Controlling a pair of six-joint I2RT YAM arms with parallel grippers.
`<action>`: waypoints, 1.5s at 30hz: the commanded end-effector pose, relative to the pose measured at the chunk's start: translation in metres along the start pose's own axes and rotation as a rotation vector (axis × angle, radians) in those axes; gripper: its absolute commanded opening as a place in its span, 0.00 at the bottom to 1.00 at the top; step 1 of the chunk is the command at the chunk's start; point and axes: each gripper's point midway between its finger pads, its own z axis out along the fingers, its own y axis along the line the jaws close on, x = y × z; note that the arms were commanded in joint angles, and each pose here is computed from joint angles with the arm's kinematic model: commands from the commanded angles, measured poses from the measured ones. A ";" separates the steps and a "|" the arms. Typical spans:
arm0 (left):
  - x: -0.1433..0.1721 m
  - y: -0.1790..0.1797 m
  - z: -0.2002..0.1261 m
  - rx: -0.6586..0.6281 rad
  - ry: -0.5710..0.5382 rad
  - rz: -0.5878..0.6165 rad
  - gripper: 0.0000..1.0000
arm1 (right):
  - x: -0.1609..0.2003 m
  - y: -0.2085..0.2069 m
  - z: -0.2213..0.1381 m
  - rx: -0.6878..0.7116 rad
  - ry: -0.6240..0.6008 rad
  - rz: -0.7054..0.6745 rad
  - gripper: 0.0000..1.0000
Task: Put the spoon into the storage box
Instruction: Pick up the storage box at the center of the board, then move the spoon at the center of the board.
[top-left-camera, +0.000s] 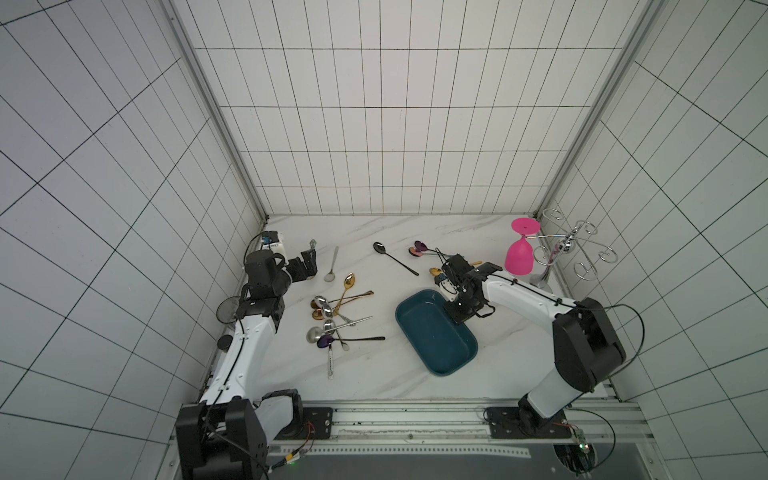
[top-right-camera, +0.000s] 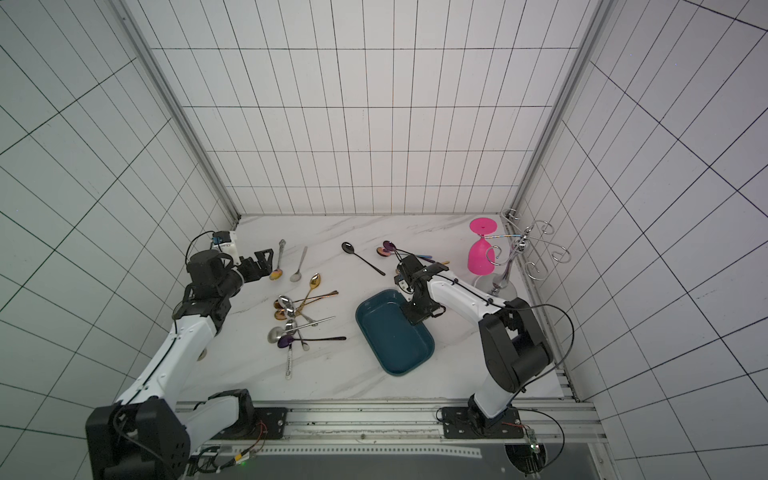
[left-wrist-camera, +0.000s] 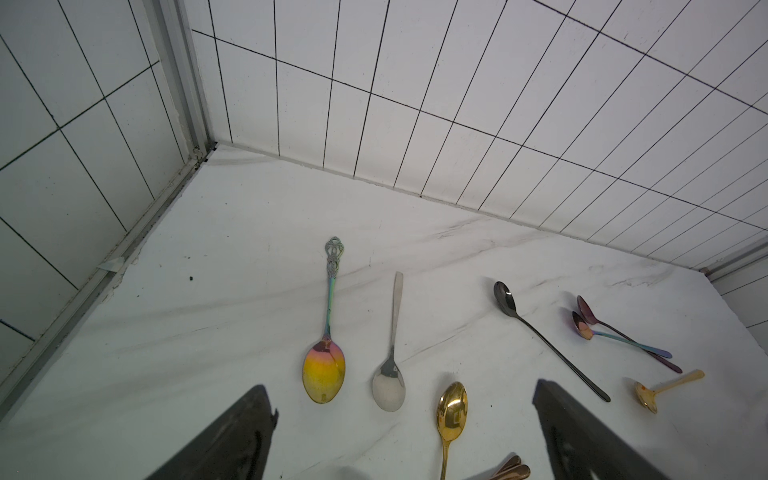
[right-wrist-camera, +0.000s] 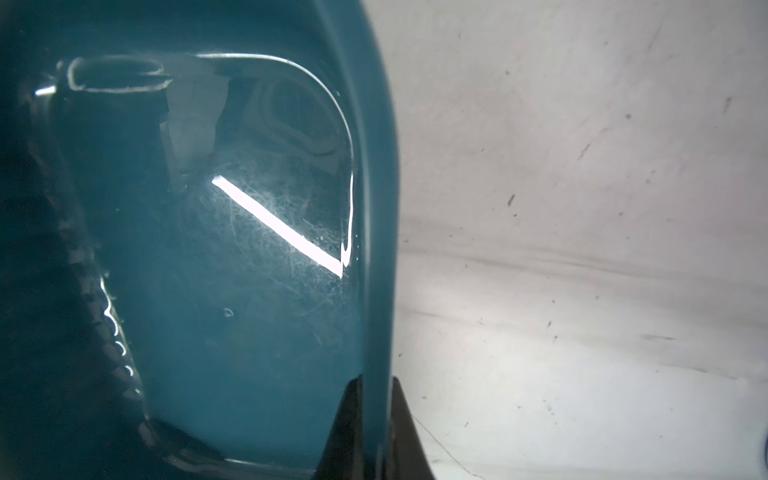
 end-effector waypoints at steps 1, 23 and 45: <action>-0.016 -0.003 -0.006 0.002 -0.049 0.011 0.99 | -0.004 0.002 -0.033 0.007 -0.028 -0.046 0.00; -0.032 0.002 -0.015 -0.031 -0.093 0.040 0.99 | -0.241 0.054 -0.101 -0.408 -0.325 0.199 0.00; -0.033 -0.003 -0.018 -0.038 -0.099 0.067 0.99 | -0.392 0.107 0.002 -0.875 -0.483 0.668 0.00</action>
